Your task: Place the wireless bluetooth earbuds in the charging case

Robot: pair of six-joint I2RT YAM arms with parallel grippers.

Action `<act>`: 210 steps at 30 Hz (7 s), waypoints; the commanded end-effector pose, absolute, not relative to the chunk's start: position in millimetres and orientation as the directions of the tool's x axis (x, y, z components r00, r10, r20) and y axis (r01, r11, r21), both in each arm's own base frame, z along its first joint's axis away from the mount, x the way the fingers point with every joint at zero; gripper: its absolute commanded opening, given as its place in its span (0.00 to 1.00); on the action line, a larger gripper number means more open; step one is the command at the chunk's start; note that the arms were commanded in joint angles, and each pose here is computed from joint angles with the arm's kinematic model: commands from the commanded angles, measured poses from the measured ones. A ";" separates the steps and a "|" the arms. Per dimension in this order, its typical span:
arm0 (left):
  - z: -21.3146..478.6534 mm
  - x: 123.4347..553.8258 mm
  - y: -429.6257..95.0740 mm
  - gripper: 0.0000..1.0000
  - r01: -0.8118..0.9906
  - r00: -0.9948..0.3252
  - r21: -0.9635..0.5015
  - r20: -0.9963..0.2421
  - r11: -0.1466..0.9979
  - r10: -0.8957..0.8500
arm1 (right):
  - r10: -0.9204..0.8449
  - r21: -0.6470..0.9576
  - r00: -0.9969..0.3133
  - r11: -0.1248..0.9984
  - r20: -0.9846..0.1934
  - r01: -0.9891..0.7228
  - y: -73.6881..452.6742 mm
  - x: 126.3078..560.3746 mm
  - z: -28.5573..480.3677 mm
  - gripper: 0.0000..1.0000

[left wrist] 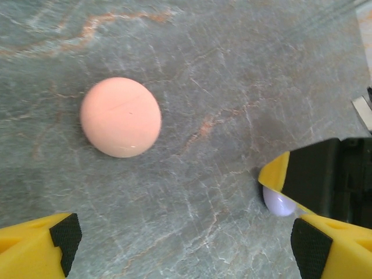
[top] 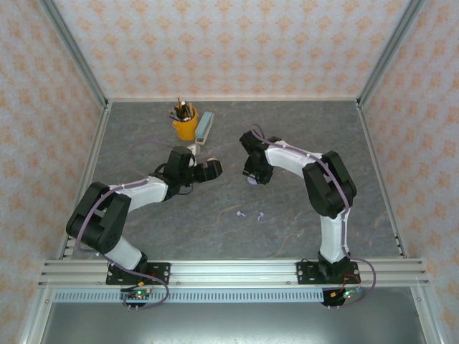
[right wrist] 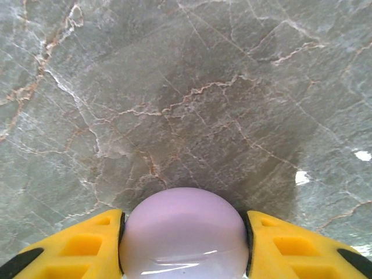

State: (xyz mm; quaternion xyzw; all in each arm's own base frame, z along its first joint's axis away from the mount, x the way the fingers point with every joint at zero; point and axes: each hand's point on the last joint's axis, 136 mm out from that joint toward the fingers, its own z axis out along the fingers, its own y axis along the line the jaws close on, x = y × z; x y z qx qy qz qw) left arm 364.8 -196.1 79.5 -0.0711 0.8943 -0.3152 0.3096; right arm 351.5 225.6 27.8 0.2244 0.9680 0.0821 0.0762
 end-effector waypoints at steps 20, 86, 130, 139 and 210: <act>101.7 382.2 -246.5 0.89 0.313 -0.705 -0.664 -0.642 0.679 -0.303 | 0.683 0.515 -0.729 0.646 -0.058 0.564 247.6 394.0 95.6 0.37; 196.9 430.9 -168.8 0.89 0.097 -0.586 -0.595 -0.682 0.798 -0.438 | 0.257 0.163 -0.822 0.966 -0.508 0.201 254.5 563.6 78.0 0.73; 183.4 431.7 -180.7 0.89 0.097 -0.631 -0.643 -0.630 0.760 -0.452 | 0.246 0.141 -0.894 0.968 -0.374 0.208 230.7 497.8 38.3 0.40; 188.9 414.3 -192.4 0.89 0.118 -0.647 -0.623 -0.639 0.774 -0.415 | 0.389 0.208 -0.887 0.916 -0.250 0.343 225.9 388.0 23.1 0.43; 224.1 397.1 -153.2 1.00 0.103 -0.576 -0.500 -0.735 0.860 -0.358 | -0.086 0.018 -0.956 0.995 -0.282 -0.095 265.7 356.7 88.1 0.75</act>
